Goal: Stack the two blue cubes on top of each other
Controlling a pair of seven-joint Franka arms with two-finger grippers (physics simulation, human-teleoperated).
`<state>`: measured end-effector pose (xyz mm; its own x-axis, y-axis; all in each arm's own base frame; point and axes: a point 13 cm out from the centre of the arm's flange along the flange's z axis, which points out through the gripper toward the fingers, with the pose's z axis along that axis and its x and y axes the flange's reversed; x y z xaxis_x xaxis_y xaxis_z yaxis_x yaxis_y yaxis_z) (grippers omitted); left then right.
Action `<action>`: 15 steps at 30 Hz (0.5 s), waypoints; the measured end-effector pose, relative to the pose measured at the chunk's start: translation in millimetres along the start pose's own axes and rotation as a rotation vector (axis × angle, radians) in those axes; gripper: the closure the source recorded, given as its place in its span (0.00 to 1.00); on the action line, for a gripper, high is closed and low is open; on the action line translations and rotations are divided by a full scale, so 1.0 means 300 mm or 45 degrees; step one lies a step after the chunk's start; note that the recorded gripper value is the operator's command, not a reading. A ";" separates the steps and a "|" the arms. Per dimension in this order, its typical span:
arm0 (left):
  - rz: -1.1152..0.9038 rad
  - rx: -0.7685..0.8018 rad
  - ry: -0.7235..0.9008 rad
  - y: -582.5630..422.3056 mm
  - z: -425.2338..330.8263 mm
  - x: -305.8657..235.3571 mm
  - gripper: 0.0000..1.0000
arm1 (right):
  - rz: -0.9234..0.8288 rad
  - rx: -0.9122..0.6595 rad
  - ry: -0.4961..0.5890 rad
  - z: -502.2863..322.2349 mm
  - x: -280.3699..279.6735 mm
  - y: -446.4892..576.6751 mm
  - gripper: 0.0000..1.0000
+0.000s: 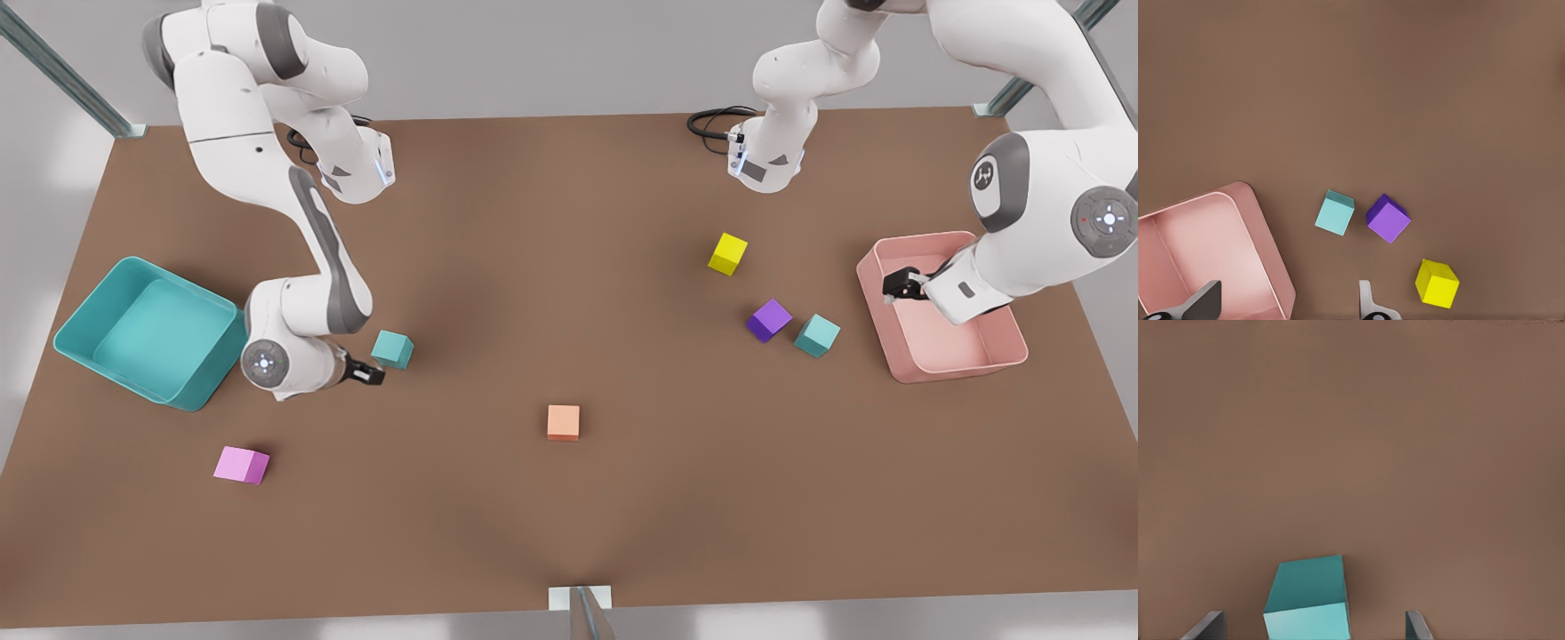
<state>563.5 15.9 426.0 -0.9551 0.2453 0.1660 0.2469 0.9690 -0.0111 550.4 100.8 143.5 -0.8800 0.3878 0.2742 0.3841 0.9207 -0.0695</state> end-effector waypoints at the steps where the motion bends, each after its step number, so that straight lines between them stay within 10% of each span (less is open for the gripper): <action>1: -0.001 0.002 0.004 0.002 0.006 -0.001 0.00 | 0.011 -0.006 -0.012 0.006 -0.006 0.004 0.00; 15: -0.016 0.020 0.071 0.010 0.044 0.031 0.00 | -0.184 0.009 0.024 0.127 0.084 0.046 0.00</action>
<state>553.3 21.5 414.6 -0.9474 0.2312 0.2212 0.2317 0.9725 -0.0242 522.8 125.1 113.0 -0.9204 0.2507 0.2999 0.2522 0.9671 -0.0345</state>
